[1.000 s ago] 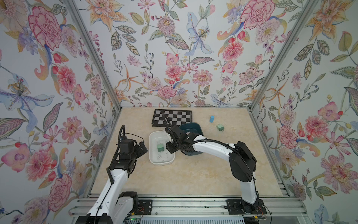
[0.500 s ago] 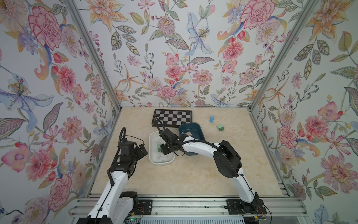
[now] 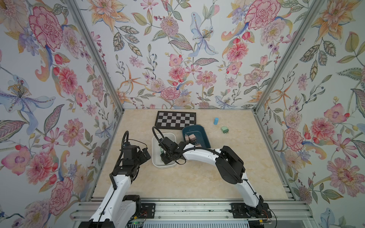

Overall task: Place the plugs by color into the storage box
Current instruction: Place the plug in the storage box.

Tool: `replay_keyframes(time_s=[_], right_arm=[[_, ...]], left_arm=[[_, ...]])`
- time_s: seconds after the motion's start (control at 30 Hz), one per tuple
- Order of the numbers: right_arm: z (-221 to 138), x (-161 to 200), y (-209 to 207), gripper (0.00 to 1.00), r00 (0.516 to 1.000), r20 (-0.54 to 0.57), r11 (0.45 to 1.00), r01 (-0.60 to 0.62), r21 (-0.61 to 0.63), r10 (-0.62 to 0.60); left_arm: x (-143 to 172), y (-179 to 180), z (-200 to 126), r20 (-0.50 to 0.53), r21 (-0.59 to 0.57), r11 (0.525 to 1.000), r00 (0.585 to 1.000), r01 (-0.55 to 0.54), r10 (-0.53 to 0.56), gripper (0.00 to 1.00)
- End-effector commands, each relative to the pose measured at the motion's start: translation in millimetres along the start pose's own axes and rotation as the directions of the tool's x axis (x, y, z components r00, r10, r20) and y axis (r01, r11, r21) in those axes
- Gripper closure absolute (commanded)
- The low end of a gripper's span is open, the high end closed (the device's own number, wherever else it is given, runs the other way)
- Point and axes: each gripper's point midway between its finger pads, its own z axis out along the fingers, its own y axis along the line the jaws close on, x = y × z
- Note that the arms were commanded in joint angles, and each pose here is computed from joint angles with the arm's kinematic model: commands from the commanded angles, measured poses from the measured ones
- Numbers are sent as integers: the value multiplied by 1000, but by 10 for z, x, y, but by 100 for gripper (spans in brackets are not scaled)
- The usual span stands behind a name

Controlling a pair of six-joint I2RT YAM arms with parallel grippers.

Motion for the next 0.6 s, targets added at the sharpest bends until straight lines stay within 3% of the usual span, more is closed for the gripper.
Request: replay_keyframes(time_s=[0.0, 0.27, 0.43, 0.57], right_arm=[[117, 115, -45, 49, 999, -39, 1000, -4, 3, 4], [133, 146, -42, 48, 999, -52, 1000, 2, 2, -2], [-258, -108, -123, 35, 999, 32, 1000, -5, 18, 4], [-761, -379, -463, 25, 991, 130, 997, -52, 53, 45]], left_arm=[[20, 16, 4, -3, 1, 1000, 1000, -12, 12, 1], [29, 18, -5, -7, 1, 1000, 1000, -13, 13, 0], [20, -2, 7, -8, 7, 1000, 1000, -15, 15, 1], [-17, -71, 44, -11, 29, 999, 1000, -18, 18, 1]])
